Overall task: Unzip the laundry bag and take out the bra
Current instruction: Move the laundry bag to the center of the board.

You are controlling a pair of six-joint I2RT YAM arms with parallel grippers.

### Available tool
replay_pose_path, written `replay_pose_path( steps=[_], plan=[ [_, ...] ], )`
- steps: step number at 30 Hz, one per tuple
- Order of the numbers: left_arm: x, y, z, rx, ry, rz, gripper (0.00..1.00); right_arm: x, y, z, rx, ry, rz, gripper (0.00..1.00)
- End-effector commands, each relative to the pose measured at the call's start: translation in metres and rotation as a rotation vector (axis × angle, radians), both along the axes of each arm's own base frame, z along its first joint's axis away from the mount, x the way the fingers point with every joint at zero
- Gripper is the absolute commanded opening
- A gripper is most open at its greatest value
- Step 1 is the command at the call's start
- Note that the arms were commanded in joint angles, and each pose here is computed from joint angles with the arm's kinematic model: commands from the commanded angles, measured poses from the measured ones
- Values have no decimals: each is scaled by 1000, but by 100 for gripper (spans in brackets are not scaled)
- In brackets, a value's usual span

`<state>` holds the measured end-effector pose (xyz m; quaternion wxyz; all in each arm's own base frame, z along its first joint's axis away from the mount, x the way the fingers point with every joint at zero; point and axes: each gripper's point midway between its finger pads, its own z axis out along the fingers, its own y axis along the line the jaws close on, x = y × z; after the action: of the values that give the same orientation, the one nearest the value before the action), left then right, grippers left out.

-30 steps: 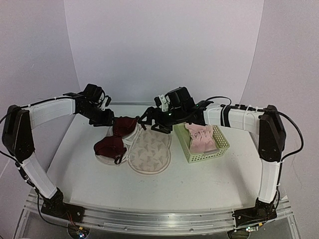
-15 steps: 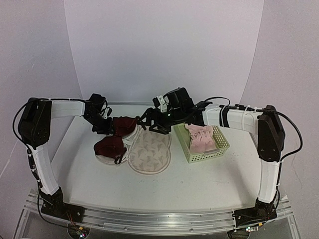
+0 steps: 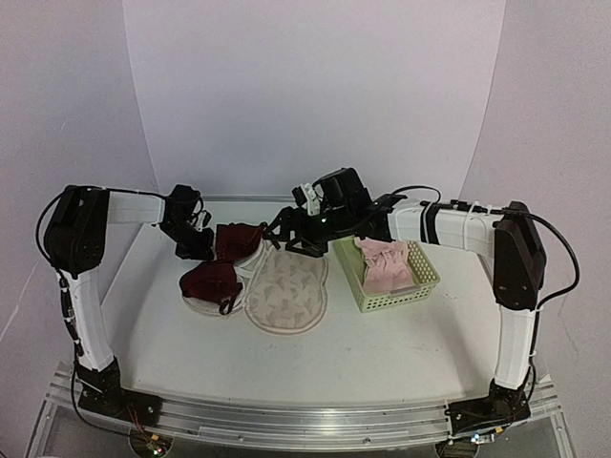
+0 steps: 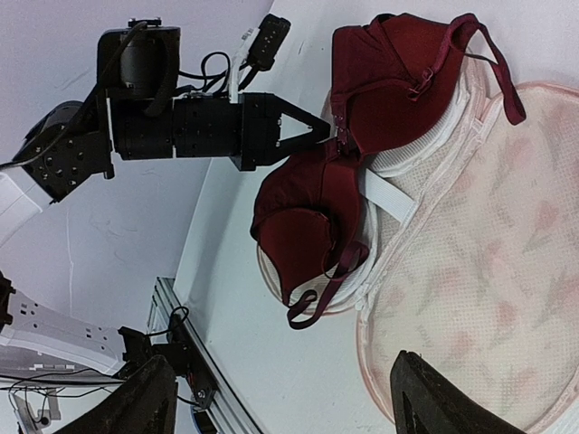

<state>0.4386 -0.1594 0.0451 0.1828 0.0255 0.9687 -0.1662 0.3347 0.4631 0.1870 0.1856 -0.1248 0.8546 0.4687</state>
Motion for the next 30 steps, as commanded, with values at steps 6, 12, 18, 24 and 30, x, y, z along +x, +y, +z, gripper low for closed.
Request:
replay_pose_path(
  steps=[6, 12, 18, 24, 30],
  plan=[
    [3, -14, -3, -55, -1, -53, 0, -2, 0, 27, 53, -59, 7, 83],
    [-11, -27, 0, -106, 19, -101, 0, 0, 2, 16, 41, -35, -2, 83],
    [-23, -43, 1, -153, 43, -138, 0, 4, 8, 6, 35, -5, -13, 83],
    [-36, -62, -7, -162, 71, -172, 0, 10, 14, -4, 28, 18, -27, 84],
    [-49, -84, -7, -176, 79, -211, 0, 15, 18, -22, 8, 47, -42, 84]
  ],
)
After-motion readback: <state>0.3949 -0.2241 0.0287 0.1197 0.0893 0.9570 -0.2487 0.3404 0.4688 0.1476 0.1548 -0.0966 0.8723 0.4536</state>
